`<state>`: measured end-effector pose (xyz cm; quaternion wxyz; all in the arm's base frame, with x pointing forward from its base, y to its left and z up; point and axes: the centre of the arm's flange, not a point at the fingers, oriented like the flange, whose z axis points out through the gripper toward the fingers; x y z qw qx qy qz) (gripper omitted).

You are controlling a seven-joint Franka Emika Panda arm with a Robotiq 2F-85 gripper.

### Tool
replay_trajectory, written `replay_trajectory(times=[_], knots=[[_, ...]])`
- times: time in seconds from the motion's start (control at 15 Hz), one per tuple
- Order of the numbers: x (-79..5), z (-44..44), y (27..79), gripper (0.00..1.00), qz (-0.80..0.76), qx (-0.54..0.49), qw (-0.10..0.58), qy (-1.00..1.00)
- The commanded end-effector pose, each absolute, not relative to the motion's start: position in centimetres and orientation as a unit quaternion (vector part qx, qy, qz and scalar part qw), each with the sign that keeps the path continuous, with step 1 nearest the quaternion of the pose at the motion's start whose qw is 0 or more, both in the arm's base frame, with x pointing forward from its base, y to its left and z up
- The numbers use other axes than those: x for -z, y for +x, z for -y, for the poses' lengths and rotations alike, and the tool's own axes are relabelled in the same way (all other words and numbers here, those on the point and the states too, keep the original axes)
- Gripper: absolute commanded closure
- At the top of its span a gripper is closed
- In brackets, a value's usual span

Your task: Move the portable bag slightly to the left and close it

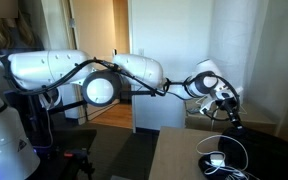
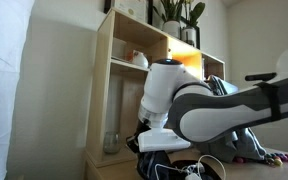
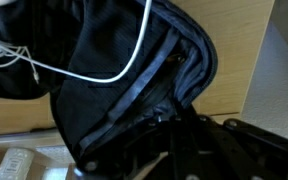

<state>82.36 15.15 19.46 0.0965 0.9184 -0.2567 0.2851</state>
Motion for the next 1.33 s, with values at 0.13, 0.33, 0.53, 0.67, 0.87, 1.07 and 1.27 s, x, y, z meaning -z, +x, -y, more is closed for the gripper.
replay_trajectory(times=[0.13, 0.33, 0.53, 0.67, 0.87, 1.07, 1.27], knots=[[-20.1, -17.1, 82.9, 0.99, 0.238, -0.293, 0.108, 0.92], [-20.1, -18.1, 82.9, 0.99, 0.23, -0.295, 0.113, 0.921], [-20.1, -18.8, 82.8, 0.99, 0.227, -0.294, 0.117, 0.921], [-19.4, -18.2, 81.7, 0.95, 0.235, -0.288, 0.098, 0.923], [-19.4, -18.4, 81.7, 0.95, 0.233, -0.289, 0.1, 0.923], [-19.6, -18.2, 81.5, 0.99, 0.236, -0.293, 0.102, 0.921], [-20.6, -17.4, 80.5, 0.99, 0.24, -0.3, 0.102, 0.918]])
